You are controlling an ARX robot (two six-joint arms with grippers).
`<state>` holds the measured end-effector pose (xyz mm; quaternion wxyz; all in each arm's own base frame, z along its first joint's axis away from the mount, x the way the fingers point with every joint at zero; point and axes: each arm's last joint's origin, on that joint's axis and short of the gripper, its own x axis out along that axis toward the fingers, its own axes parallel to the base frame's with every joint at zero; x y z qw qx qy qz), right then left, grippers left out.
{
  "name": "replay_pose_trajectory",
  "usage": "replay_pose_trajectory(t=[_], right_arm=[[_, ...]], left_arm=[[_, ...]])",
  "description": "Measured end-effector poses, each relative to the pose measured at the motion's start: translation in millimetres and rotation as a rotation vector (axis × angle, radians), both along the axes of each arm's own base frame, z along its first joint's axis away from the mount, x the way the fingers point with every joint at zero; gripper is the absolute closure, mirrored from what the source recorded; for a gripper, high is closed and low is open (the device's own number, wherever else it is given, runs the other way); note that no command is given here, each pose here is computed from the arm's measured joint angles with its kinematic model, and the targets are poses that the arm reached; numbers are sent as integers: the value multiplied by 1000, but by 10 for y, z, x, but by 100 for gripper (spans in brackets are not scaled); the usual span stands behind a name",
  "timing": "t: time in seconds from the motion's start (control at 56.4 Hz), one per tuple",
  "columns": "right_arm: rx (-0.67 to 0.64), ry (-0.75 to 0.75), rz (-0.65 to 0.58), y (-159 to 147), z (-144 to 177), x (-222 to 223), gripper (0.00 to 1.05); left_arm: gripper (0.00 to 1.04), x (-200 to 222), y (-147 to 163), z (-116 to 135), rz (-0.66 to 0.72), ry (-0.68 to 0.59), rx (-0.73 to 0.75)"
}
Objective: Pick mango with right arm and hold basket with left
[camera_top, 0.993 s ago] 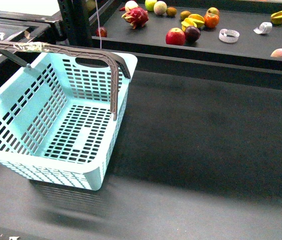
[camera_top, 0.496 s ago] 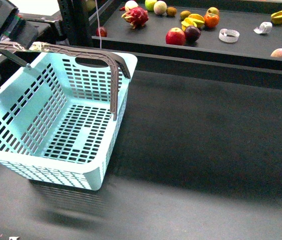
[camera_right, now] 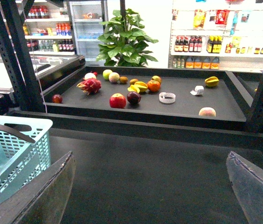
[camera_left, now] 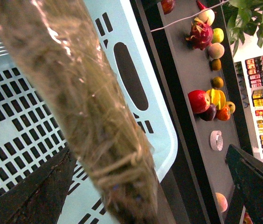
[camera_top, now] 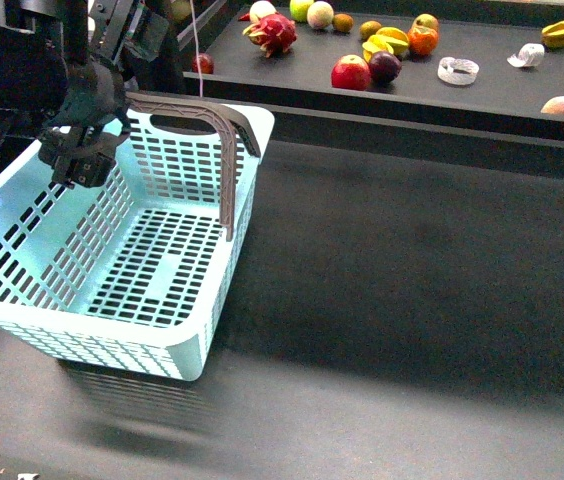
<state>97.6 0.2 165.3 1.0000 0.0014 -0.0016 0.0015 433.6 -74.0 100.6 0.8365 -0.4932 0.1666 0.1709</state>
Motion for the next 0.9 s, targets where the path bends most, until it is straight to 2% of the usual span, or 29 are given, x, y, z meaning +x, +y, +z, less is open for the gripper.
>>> replay_pose_trajectory(t=[0.106, 0.319, 0.426, 0.479, 0.55, 0.745, 0.904], right_arm=[[0, 0, 0, 0, 0, 0, 8], [0, 0, 0, 0, 0, 0, 8], [0, 0, 0, 0, 0, 0, 8], [0, 0, 0, 0, 0, 0, 8], [0, 0, 0, 0, 0, 0, 8], [0, 0, 0, 0, 0, 0, 8], [0, 0, 0, 0, 0, 0, 8]], left_arm=[[11, 100, -20, -76, 2, 14, -13], [51, 154, -31, -88, 7, 10, -36], [80, 152, -43, -88, 10, 9, -46], [91, 146, -54, -91, 27, 5, -86], [100, 125, -63, -76, 40, -1, -132], [100, -25, -71, -20, 27, 17, -95], [100, -280, -107, 50, -44, 20, 1]])
